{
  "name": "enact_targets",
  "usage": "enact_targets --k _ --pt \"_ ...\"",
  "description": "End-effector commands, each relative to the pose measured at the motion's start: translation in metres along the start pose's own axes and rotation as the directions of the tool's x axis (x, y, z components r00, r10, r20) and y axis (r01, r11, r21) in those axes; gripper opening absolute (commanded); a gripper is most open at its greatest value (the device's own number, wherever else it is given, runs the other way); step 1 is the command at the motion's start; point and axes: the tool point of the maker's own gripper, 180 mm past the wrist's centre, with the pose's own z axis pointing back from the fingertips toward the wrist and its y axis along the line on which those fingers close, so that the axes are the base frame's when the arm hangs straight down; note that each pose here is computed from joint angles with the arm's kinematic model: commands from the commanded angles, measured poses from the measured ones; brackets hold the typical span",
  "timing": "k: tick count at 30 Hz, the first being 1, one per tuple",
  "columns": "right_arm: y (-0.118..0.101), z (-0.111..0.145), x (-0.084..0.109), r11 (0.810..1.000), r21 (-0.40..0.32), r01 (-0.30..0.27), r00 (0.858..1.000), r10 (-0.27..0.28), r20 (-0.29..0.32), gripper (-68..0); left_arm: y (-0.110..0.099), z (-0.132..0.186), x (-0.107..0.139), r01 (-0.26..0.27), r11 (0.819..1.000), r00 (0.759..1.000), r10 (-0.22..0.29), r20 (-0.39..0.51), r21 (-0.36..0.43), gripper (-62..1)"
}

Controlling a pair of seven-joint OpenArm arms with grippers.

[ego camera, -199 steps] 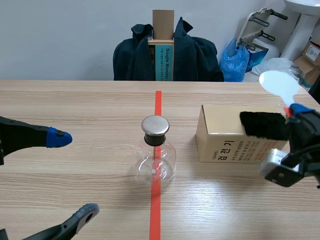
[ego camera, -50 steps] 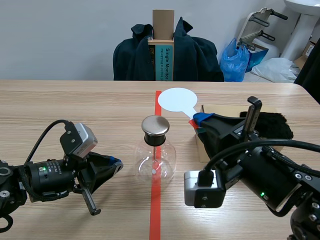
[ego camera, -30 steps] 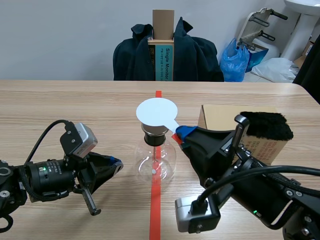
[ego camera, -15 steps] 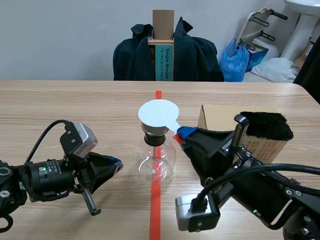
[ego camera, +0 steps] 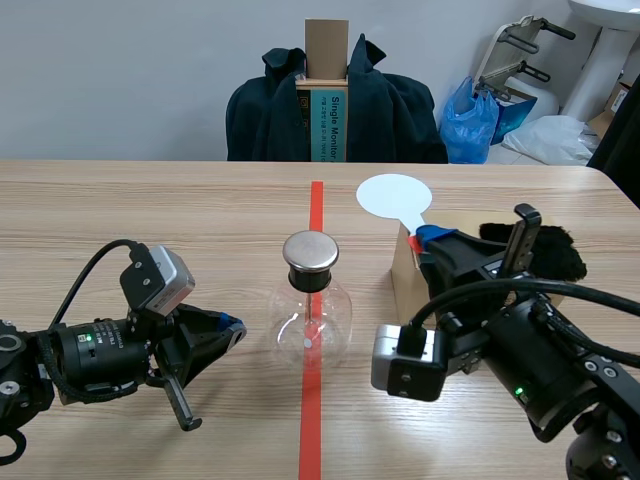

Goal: Do the electroscope experiment.
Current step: 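Move the plate toward and away from the electroscope, then hold the plate still at the electroscope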

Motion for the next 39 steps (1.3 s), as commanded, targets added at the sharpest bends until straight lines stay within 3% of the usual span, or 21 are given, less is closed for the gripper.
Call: enact_targets --k 1,7,15,28,34,39 --pt "-0.009 -0.002 -0.007 0.999 -0.031 -0.009 1.0 0.008 -0.019 -66.8 0.001 -0.001 0.01 0.002 1.0 0.999 -0.002 0.033 0.001 -59.0" --pt "-0.008 -0.002 -0.007 1.0 -0.026 -0.007 1.0 0.007 -0.022 -66.8 0.001 -0.001 0.01 0.002 1.0 0.999 -0.002 0.033 0.001 -59.0" --pt "-0.001 -0.001 0.013 1.0 0.016 0.005 0.996 -0.006 0.087 -66.8 0.001 -0.001 0.01 0.002 1.0 0.999 -0.002 0.033 0.001 -59.0" --pt "-0.002 0.005 0.046 1.0 0.011 0.004 0.962 -0.007 0.275 -66.8 0.001 -0.001 0.01 0.002 1.0 0.999 -0.002 0.033 0.001 -59.0" --pt "-0.002 0.008 0.055 1.0 0.011 0.005 0.947 -0.008 0.322 -66.8 0.001 -0.001 0.01 0.002 1.0 0.999 -0.002 0.033 0.001 -59.0" --pt "-0.002 0.008 0.057 1.0 0.011 0.006 0.944 -0.009 0.331 -66.8 0.001 -0.001 0.01 0.002 1.0 0.999 -0.002 0.033 0.001 -59.0"
